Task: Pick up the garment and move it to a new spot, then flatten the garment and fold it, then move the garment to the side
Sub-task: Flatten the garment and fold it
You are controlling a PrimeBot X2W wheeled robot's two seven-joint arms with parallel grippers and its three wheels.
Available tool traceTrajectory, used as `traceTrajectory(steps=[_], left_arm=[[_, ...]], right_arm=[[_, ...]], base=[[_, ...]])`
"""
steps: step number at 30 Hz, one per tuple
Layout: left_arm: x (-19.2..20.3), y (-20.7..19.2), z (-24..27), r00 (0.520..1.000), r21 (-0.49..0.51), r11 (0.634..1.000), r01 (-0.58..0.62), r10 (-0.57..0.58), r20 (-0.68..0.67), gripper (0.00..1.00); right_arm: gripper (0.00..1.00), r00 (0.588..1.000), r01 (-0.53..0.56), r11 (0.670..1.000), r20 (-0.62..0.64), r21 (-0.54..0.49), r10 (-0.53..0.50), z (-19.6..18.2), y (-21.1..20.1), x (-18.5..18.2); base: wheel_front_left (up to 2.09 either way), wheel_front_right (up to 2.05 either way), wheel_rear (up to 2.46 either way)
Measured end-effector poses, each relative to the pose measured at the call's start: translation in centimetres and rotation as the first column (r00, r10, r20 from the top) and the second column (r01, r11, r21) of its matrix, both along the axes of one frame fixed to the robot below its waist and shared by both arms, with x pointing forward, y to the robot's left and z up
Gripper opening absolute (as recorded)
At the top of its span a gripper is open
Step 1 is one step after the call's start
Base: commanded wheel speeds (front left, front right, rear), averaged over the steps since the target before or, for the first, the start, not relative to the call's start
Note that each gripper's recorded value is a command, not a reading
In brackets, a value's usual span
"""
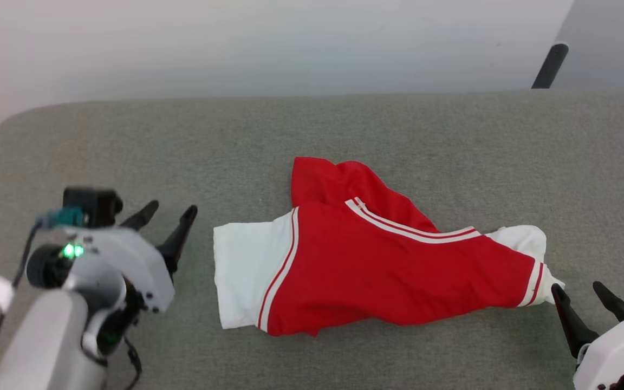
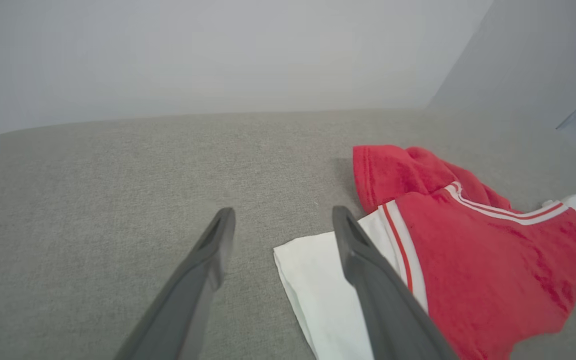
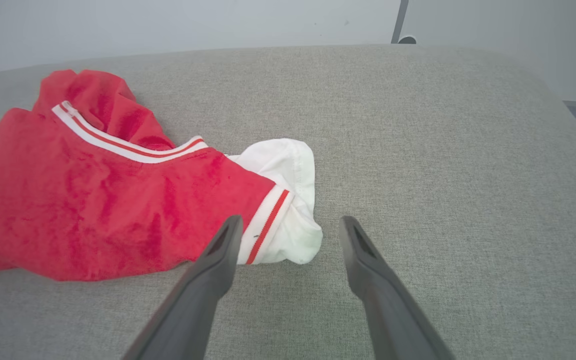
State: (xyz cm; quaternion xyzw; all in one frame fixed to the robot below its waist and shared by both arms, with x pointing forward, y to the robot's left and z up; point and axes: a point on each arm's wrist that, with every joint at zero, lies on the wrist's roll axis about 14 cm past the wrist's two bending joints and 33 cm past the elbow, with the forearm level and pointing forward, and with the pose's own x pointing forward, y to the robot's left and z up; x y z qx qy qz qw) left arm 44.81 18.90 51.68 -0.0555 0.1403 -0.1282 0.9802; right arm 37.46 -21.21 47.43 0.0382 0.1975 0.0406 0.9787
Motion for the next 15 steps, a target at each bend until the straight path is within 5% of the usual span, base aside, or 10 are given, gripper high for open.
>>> traceTrajectory(steps=[6,15], left_arm=[[1.9,-1.6,-1.1,0.978,0.011,0.997,0.077,-0.073,-0.197,1.00],[2.9,-2.3,-6.0,0.870,0.074,0.988,0.138,-0.086,-0.485,1.00]], right_arm=[[1.00,1.000,0.012,1.000,0.012,0.007,-0.012,0.0,-0.2,0.4],[1.00,0.999,0.044,0.999,-0.002,0.018,-0.044,-0.9,-0.9,0.5]], base=[[0.00,0.00,0.00],[0.00,0.00,0.00]])
